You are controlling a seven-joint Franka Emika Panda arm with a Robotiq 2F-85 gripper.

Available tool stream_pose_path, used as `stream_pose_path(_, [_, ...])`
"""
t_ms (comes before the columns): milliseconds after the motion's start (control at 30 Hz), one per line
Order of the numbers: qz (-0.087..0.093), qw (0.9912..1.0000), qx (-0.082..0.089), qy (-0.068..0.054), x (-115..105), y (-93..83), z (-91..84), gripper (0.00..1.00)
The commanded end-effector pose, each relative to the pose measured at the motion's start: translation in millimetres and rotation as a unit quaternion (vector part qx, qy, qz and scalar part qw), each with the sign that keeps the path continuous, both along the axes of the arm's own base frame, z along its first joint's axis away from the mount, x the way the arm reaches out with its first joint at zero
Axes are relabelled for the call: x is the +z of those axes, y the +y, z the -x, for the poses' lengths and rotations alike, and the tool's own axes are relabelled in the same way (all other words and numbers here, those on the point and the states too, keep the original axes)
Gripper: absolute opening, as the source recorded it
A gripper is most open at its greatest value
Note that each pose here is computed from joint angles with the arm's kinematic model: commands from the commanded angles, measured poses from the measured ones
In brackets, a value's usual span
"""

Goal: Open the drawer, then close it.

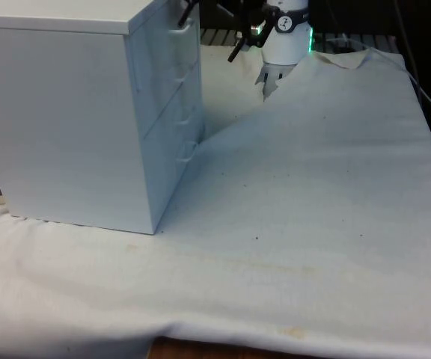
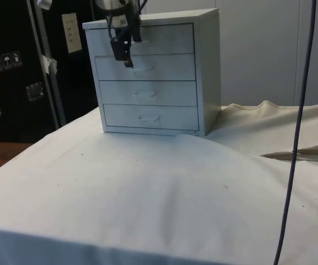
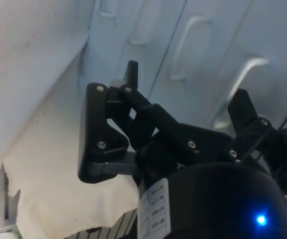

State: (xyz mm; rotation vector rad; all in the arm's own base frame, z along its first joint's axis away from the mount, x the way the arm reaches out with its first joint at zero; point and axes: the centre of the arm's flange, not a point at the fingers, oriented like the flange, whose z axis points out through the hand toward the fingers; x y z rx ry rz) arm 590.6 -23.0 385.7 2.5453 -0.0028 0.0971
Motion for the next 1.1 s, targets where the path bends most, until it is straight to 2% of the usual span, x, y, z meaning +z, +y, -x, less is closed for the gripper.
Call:
stream_pose_path(0, [0.005, 0.99997, 0.003, -0.005, 1, -1.0, -0.5, 1.00])
stream_pose_path(67, [0.003, 1.00000, -0.001, -0.001, -1, 0.2, -0.5, 1.00])
stream_pose_path(100, [0.008, 0.99995, 0.003, -0.006, 1, -0.9, -0.9, 1.00])
stream_pose_path(167, [0.014, 0.99987, 0.002, -0.007, 1, -2.4, -1.2, 1.00])
stream_pose_path(367, [0.026, 0.99964, 0.002, -0.007, 2, -6.2, -1.7, 1.00])
stream_pose_path(400, [0.020, 0.99979, 0.000, -0.004, 0, -3.9, -1.0, 1.00])
stream_pose_path(433, [0.027, 0.99961, 0.002, -0.006, 3, -7.0, -1.7, 1.00])
stream_pose_path(500, [0.029, 0.99955, 0.002, -0.006, 4, -7.3, -1.8, 1.00])
stream_pose_path(1067, [0.030, 0.99954, 0.000, -0.003, -1, -9.5, -2.9, 1.00])
